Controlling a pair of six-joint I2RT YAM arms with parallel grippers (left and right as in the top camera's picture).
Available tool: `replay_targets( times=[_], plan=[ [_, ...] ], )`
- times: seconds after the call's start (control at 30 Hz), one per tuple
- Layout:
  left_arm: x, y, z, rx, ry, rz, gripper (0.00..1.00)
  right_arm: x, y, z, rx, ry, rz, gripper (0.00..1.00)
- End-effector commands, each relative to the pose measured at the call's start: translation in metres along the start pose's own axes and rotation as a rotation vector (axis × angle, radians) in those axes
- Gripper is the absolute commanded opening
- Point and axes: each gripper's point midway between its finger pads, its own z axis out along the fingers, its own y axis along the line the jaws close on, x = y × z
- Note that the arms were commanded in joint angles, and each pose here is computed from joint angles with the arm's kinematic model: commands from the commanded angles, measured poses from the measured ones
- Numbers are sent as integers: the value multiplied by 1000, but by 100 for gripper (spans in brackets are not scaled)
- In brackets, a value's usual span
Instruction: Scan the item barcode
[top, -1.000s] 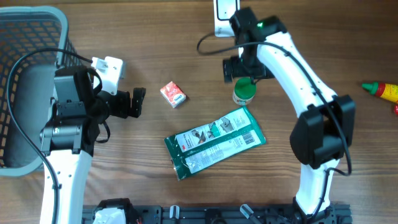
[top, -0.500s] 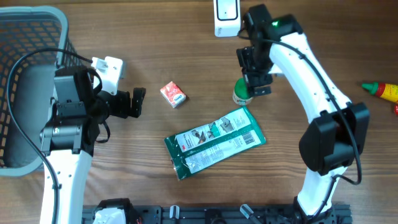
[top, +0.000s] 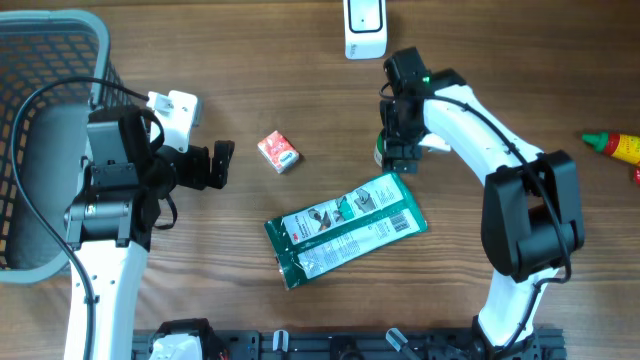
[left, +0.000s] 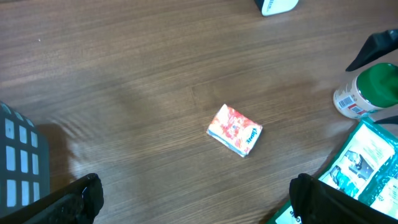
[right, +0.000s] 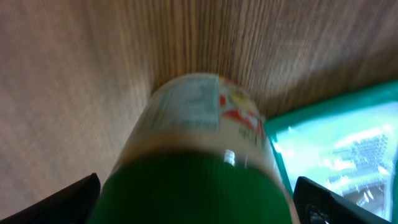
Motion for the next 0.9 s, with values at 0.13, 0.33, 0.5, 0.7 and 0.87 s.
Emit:
replay_targets(
  times=[0.13, 0.33, 0.5, 0.7, 0.87],
  plan=[
    [2, -1, 1, 16, 2, -15, 100, -6, -7, 15, 4, -17, -8, 82],
    [2, -1, 1, 16, 2, -15, 100, -11, -3, 15, -11, -44, -156, 66],
    [2, -1, 1, 16, 2, -15, 100, -11, 10, 14, -54, -69, -565, 63],
    [2, -1, 1, 16, 2, -15, 100, 0, 36, -3, -121, -109, -1213, 64],
    [2, -1, 1, 16, 2, -15, 100, -2, 32, -5, -75, -127, -1559, 72]
  ],
)
